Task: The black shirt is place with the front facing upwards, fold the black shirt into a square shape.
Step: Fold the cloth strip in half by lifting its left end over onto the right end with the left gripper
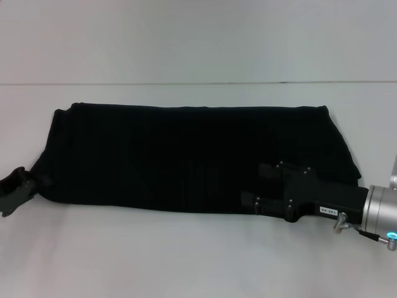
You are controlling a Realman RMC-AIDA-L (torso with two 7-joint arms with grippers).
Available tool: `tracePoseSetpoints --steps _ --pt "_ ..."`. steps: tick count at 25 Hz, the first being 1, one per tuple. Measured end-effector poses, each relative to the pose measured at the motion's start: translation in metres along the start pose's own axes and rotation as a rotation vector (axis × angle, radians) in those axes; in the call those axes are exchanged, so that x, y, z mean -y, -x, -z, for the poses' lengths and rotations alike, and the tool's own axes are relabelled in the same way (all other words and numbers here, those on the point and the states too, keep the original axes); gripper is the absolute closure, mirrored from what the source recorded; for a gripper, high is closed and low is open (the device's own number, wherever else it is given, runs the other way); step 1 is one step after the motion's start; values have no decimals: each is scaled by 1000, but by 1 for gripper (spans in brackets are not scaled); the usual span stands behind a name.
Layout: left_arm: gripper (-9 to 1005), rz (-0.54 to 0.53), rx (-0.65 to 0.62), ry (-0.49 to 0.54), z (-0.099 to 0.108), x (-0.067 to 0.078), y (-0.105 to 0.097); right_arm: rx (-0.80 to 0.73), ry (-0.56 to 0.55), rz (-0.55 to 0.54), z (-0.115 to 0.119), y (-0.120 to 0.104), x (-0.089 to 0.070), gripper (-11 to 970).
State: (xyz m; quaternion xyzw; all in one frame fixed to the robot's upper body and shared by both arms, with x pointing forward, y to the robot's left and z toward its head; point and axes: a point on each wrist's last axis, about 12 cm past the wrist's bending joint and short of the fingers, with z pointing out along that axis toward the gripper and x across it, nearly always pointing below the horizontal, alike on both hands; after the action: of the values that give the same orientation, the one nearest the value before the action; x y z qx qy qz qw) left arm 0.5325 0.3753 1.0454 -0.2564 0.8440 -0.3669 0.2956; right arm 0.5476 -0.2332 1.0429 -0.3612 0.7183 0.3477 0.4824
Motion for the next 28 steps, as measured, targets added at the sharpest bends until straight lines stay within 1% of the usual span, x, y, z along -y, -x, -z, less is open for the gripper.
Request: tracePoseSetpoints --steps 3,8,14,17,19,21,23,26,28 --pt "969 -1 14 -2 2 -1 1 11 -7 -6 1 0 1 121" --pt "969 8 63 11 15 -9 7 38 -34 -25 5 0 2 121" --pt "970 20 173 48 46 -24 26 73 -86 -52 16 -3 6 121" --pt "969 26 208 54 55 -27 33 71 -101 -59 19 -6 6 121" --pt "969 33 222 40 59 -26 36 69 -106 -64 20 -8 6 122" --pt "969 36 215 -6 59 -20 38 67 -110 -69 22 -10 5 122" --pt "969 37 196 -92 56 -7 39 66 -117 -76 24 -12 5 122" --pt "969 31 160 -265 43 24 40 74 -143 -98 32 -18 4 122" --pt "969 18 117 -368 27 48 38 85 -168 -118 39 -24 3 122"
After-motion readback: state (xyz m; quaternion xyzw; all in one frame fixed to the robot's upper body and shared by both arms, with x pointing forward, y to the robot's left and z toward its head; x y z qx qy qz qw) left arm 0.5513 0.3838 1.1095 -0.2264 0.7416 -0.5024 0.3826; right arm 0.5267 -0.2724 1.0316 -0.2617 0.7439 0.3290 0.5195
